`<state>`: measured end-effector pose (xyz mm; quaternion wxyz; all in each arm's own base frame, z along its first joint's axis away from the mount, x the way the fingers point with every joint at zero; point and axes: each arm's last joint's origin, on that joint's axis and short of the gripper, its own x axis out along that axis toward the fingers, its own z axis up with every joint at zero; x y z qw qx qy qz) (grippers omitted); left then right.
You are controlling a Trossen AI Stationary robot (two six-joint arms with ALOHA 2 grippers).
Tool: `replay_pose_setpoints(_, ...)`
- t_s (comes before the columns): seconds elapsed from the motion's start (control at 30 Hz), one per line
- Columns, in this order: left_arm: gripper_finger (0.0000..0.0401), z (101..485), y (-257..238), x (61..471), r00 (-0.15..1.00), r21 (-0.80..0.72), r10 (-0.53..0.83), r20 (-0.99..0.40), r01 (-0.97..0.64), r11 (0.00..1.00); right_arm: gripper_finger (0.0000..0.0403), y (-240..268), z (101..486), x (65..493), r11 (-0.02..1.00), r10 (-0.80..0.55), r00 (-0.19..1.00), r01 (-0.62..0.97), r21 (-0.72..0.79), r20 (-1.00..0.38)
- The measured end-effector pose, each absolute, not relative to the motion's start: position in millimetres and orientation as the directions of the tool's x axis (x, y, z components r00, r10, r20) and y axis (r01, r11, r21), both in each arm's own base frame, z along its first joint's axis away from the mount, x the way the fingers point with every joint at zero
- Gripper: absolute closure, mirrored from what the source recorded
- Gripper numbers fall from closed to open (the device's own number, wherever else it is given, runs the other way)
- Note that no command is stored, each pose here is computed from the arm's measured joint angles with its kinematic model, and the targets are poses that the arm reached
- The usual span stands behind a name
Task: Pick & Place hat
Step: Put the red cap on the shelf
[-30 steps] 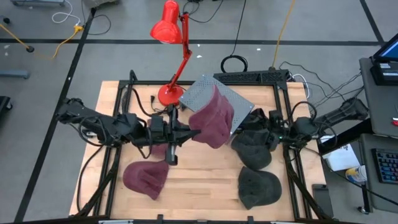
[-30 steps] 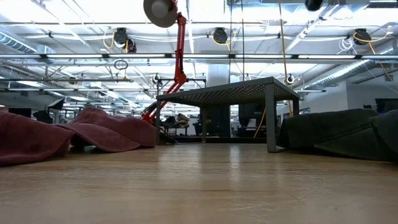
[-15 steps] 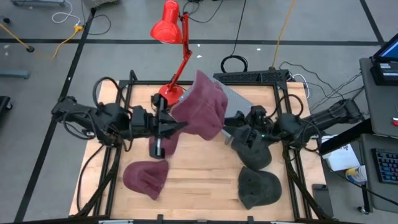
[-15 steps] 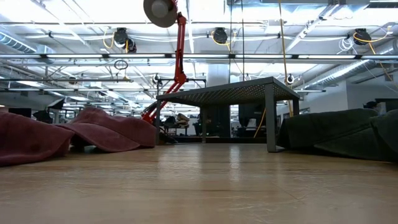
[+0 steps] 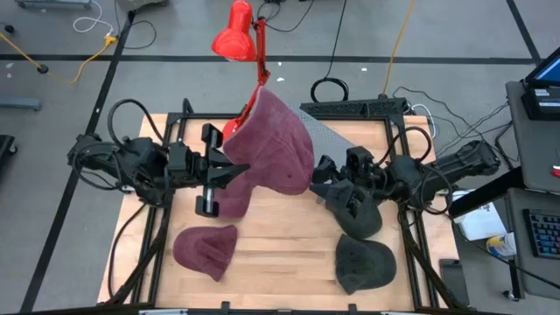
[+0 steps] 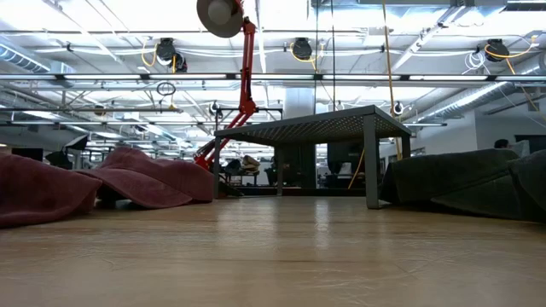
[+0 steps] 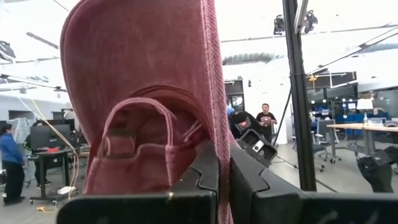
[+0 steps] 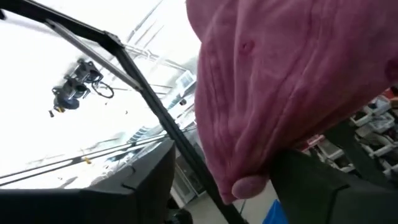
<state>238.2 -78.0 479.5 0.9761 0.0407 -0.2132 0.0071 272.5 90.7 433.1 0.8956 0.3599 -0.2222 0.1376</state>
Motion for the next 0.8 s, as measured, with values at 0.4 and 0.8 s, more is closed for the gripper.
replay_pose_setpoints(0.4,0.0393,478,-81,237,0.916,0.061,0.015,0.402,-0.043,0.997,0.0330,94,435,270,0.672,0.093,0.854,-0.432,0.601,0.511)
replay_pose_setpoints(0.8,0.0317,467,-80,242,0.958,-0.109,0.076,0.278,-0.047,0.993,0.0399,87,449,252,0.697,0.092,0.827,-0.451,0.558,0.555)
